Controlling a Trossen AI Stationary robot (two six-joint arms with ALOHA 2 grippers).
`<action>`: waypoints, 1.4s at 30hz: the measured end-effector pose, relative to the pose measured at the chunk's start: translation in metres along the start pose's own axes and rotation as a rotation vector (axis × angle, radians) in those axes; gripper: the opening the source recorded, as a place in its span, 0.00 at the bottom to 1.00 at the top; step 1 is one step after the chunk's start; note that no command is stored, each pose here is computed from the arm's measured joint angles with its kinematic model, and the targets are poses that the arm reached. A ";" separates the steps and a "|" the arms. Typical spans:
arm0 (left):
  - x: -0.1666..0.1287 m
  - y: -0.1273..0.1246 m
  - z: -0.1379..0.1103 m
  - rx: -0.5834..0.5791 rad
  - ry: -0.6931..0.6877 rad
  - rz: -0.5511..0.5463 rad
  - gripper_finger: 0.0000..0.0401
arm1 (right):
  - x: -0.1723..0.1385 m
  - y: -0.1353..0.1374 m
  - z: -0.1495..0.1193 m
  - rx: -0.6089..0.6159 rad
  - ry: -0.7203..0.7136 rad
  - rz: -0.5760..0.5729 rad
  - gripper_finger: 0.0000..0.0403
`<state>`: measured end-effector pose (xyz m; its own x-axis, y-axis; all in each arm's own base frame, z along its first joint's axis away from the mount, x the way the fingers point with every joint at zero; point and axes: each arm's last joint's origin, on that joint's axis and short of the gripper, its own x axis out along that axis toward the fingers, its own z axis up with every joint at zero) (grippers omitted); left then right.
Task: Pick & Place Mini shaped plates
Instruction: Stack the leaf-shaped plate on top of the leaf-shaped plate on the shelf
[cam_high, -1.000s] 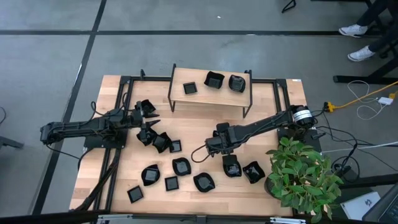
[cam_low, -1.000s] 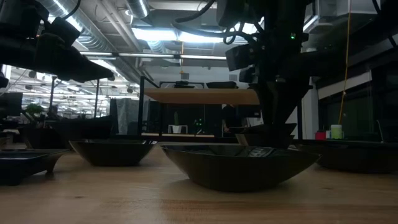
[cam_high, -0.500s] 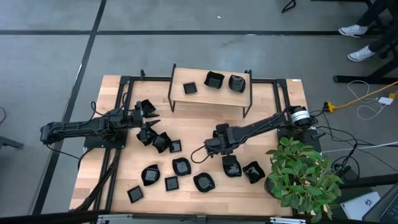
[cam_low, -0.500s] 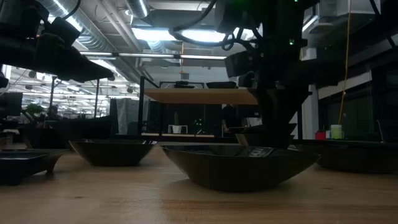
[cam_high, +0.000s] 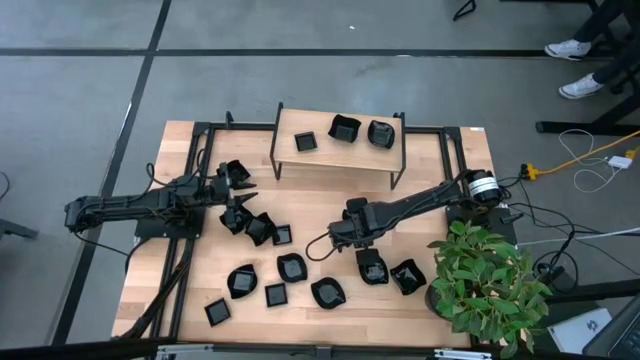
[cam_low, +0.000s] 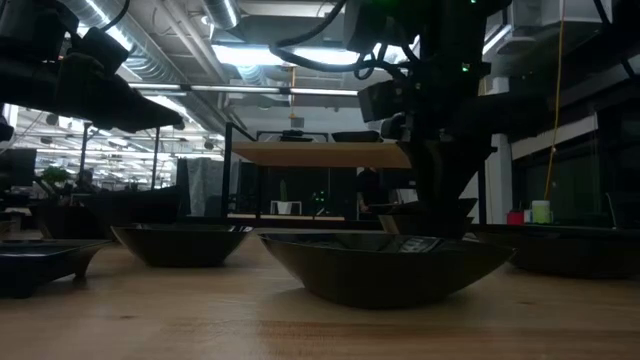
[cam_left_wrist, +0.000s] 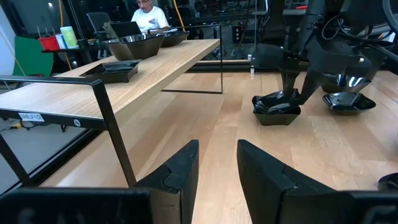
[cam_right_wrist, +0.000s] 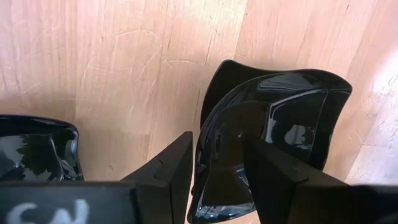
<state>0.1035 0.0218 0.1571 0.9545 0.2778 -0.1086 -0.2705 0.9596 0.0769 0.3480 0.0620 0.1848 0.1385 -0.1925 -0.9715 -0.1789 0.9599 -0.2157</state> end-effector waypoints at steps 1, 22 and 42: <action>0.000 0.000 0.000 0.000 0.000 0.000 0.26 | 0.000 0.000 0.000 0.000 0.000 0.000 0.34; 0.000 0.000 0.000 0.000 0.000 0.000 0.26 | -0.004 -0.004 -0.001 -0.008 -0.009 -0.001 0.12; 0.000 0.000 0.000 0.000 0.000 0.000 0.26 | -0.024 -0.008 0.002 -0.030 0.034 0.032 0.01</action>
<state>0.1035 0.0218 0.1571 0.9544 0.2779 -0.1089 -0.2706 0.9596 0.0766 0.3477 0.0596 0.2104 0.0994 -0.1693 -0.9805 -0.2121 0.9592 -0.1871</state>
